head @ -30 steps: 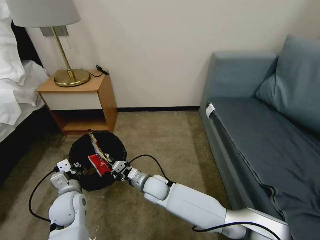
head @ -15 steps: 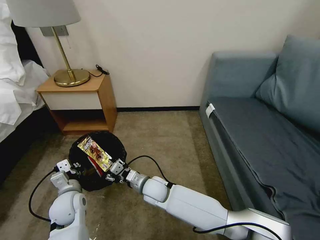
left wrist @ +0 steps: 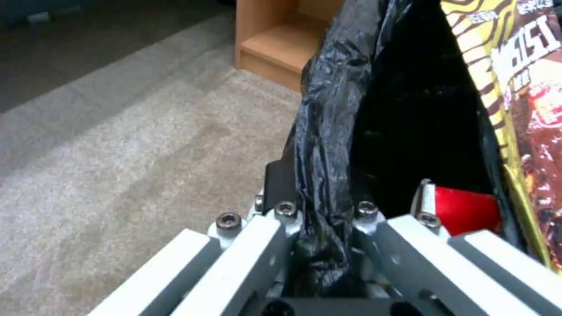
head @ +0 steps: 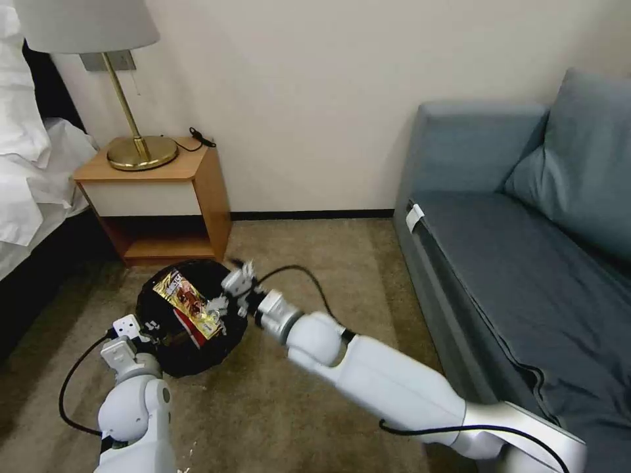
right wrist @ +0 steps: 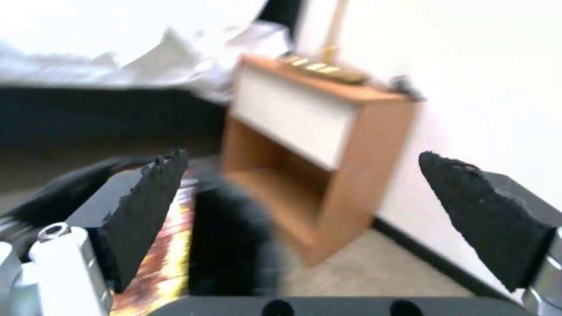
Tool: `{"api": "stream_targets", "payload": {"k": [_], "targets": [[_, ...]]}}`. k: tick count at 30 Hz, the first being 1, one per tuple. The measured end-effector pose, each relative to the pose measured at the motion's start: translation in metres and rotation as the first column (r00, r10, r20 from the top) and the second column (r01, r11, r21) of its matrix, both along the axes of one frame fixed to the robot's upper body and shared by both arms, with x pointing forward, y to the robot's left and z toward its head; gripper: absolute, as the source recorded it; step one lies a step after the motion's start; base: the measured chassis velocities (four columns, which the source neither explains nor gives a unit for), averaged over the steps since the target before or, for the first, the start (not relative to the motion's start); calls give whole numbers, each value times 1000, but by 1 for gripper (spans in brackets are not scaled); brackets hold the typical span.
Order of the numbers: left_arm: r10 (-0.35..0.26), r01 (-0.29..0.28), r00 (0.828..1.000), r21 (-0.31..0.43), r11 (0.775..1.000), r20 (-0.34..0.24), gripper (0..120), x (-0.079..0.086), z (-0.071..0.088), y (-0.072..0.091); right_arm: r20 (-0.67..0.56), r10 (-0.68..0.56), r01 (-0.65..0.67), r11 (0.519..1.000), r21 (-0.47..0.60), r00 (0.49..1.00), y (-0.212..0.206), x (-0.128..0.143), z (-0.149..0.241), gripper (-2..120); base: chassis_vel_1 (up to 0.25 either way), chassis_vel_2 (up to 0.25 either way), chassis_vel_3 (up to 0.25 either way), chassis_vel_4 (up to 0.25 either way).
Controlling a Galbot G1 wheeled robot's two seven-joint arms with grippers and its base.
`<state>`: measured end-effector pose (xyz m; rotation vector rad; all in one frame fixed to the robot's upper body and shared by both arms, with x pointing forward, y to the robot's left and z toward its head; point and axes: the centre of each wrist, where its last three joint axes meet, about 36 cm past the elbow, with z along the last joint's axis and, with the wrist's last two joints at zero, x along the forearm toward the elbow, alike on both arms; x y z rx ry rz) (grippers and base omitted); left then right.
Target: Pick up the trash bin, then pick up the garbage on the floor and place it into the trash bin.
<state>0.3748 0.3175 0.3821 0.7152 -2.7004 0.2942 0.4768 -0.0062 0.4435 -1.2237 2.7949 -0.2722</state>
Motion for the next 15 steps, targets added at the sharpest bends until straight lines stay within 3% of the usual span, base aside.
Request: {"api": "stream_targets", "payload": {"k": [3,5,6,8,13,15], "targets": [[31,-31,1000,-37,999,0,1,8,-1,5,0,-73,73,996,45,997,-25,10,8,100,0,0,0,0],[99,-99,995,-117,988,-7,1,26,0,13,-7,-175,175,981,87,984,-71,20,8,100,0,0,0,0],[99,-99,995,-117,988,-7,1,26,0,13,-7,-175,175,981,87,984,-71,20,8,100,0,0,0,0],[161,-162,987,-198,967,-22,1,44,4,17,-17,-251,251,962,106,968,-108,20,1,100,0,0,0,0],[220,-222,975,-247,943,-38,1,62,9,20,-54,-346,350,928,124,937,-152,9,-19,100,0,0,0,0],[259,-263,964,-282,923,-54,1,70,11,22,-74,-390,397,909,126,918,-173,0,-35,100,0,0,0,0]]}}
